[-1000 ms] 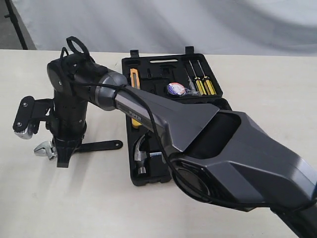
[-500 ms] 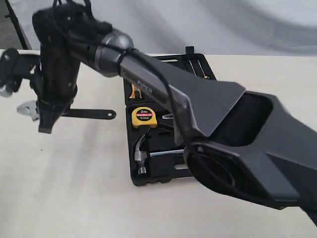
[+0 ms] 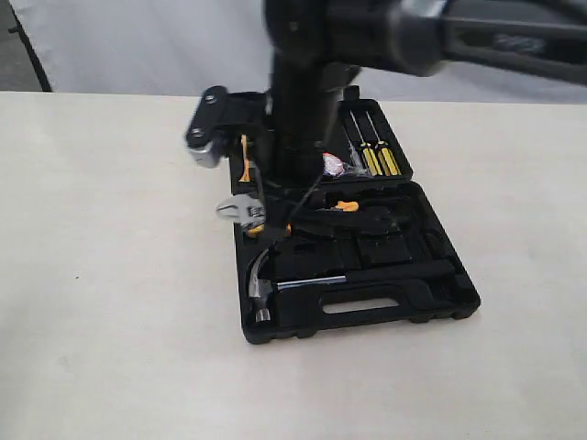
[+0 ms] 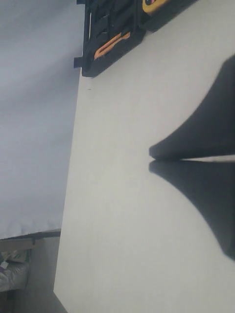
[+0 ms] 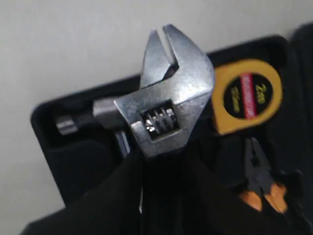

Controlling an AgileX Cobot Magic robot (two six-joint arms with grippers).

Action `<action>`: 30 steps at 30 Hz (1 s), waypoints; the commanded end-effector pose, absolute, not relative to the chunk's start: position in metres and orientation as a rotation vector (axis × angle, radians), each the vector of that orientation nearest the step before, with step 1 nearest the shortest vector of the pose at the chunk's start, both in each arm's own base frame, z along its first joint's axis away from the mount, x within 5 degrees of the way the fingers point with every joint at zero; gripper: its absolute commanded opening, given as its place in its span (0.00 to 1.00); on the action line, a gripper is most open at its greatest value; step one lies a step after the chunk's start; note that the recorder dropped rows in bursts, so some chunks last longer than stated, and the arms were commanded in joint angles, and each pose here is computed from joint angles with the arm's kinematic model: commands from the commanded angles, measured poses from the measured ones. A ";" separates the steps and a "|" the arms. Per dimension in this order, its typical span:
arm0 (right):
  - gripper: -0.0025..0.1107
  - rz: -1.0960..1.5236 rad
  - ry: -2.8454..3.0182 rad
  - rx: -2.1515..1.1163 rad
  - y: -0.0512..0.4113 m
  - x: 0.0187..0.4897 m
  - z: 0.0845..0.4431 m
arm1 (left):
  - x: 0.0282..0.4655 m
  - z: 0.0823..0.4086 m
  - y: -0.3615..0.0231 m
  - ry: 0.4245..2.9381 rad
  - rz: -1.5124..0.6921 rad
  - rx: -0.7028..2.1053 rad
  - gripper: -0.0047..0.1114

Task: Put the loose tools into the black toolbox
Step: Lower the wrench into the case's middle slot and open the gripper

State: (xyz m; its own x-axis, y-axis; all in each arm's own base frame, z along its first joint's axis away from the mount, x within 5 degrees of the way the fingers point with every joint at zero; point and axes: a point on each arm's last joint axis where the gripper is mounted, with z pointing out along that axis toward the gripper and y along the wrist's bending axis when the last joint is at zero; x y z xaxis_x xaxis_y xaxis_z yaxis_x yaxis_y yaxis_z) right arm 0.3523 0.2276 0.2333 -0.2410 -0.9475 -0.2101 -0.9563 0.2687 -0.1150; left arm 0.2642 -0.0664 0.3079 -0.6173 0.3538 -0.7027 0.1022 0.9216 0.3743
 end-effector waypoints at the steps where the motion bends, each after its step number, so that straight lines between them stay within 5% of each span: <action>1: 0.02 -0.026 2.163 -1.734 0.174 0.350 0.231 | 0.263 0.307 -0.066 2.223 0.348 0.306 0.05; 15: 0.02 -0.013 2.190 -1.854 0.151 0.367 0.146 | 0.263 0.307 -0.066 2.223 0.348 0.306 0.05; 30: 0.02 -0.019 2.172 -2.016 0.147 0.363 0.137 | 0.263 0.307 -0.066 2.223 0.348 0.306 0.05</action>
State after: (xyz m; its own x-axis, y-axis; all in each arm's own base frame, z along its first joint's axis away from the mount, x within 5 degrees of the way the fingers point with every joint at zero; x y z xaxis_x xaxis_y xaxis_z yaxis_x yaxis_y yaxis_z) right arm 0.3652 0.1504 0.1451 -0.0914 -0.9825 -0.1621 -0.9779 0.1193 -0.1715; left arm 0.2642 -0.0664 0.3079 -0.6173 0.3538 -0.7027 0.1022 0.9216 0.3743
